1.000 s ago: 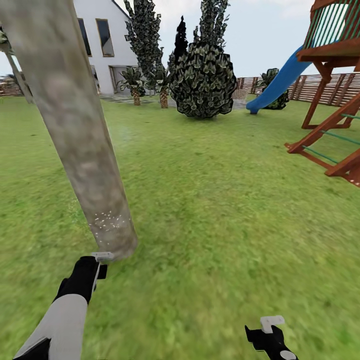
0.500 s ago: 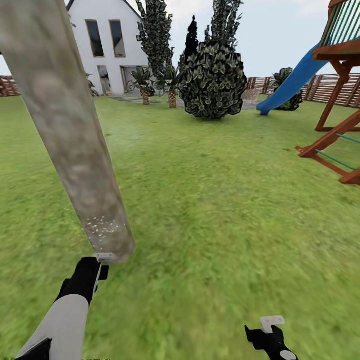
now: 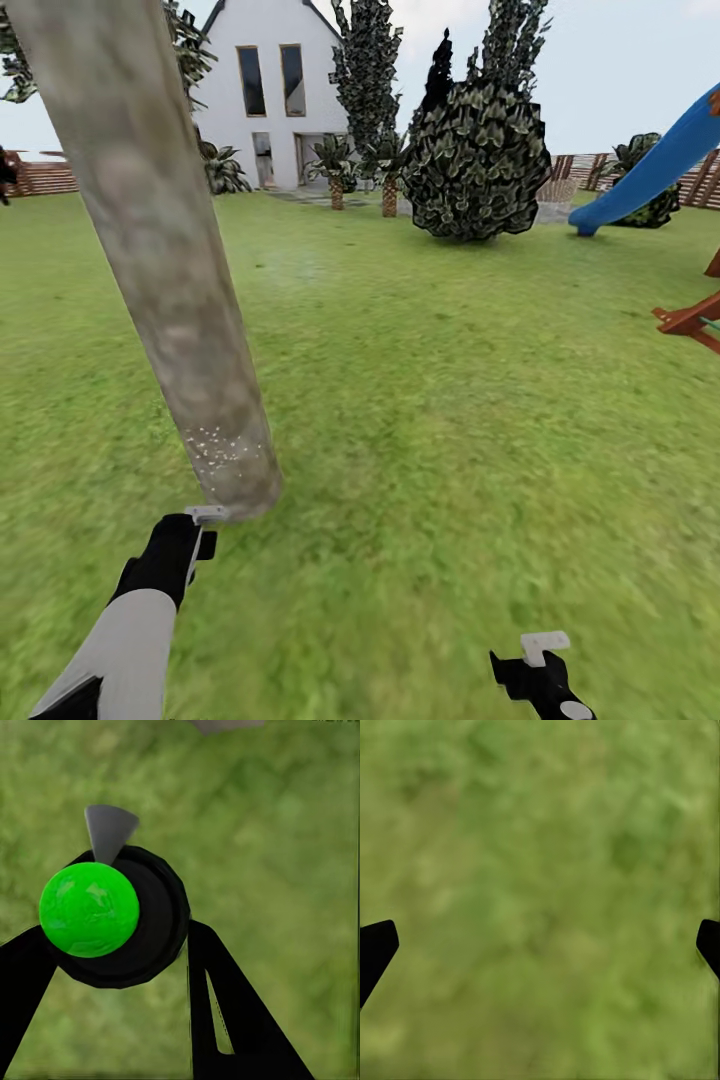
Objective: In the garden, pick up the pesticide atomizer on the floor and spray pesticide onto both trees until each tree trunk is fully covered.
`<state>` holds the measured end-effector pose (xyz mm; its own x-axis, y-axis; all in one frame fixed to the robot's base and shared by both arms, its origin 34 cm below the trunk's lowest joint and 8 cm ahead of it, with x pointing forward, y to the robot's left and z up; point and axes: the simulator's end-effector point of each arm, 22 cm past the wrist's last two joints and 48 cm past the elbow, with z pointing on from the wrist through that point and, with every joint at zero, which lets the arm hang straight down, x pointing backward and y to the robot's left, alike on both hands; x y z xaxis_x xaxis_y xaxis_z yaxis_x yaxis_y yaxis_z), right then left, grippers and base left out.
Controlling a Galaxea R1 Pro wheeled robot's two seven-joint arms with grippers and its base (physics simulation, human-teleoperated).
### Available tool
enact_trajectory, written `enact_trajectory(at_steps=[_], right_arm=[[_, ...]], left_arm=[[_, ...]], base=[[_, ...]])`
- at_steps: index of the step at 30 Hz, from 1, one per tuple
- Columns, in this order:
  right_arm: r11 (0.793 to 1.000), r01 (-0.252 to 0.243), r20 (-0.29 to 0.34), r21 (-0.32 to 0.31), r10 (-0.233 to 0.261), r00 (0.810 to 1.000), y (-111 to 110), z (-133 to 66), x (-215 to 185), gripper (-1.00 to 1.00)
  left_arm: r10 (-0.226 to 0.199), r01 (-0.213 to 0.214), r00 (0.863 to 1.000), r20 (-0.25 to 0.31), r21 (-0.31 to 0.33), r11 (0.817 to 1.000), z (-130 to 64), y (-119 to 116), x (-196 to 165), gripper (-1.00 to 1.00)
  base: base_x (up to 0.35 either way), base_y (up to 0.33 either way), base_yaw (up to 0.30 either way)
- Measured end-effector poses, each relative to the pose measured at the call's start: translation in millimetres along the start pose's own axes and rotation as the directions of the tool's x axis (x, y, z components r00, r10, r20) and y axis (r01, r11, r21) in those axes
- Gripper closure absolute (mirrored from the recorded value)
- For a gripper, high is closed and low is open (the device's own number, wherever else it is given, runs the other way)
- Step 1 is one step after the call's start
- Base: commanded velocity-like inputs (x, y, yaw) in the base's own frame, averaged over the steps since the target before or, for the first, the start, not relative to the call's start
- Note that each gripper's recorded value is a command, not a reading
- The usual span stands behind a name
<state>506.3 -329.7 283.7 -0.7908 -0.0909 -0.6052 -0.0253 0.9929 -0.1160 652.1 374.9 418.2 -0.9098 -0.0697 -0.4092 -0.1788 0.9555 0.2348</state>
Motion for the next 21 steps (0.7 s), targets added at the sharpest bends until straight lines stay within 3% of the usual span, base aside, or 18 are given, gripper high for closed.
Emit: enact_trajectory(at_steps=[3, 11, 18, 21], right_arm=[[1.000, 0.000, 0.000, 0.000, 0.000, 1.000, 0.0, 0.0, 0.0, -1.00], [1.000, 0.004, -0.011, 0.005, -0.004, 1.000, -4.7, -2.3, 8.6, -1.00], [1.000, 0.004, -0.015, 0.005, -0.004, 1.000, -4.3, -2.7, 10.9, -1.00], [1.000, 0.003, -0.015, 0.004, -0.003, 1.000, -4.0, -2.7, 10.9, -1.00]], left_arm=[[-0.001, 0.001, 1.000, 0.000, 0.000, 1.000, 0.0, -0.1, 0.0, 1.00], [0.000, 0.000, 1.000, 0.000, 0.004, 1.000, -0.3, -2.5, 0.1, 1.00], [-0.001, 0.001, 1.000, 0.000, 0.002, 1.000, -0.1, -2.2, 0.2, 1.00], [-0.001, 0.001, 1.000, 0.000, 0.002, 1.000, -0.2, -1.9, 0.0, 1.00]], base=[[0.170, -0.249, 0.203], [0.170, -0.240, 0.011], [0.021, -0.269, 0.003], [0.000, -0.272, 0.206]])
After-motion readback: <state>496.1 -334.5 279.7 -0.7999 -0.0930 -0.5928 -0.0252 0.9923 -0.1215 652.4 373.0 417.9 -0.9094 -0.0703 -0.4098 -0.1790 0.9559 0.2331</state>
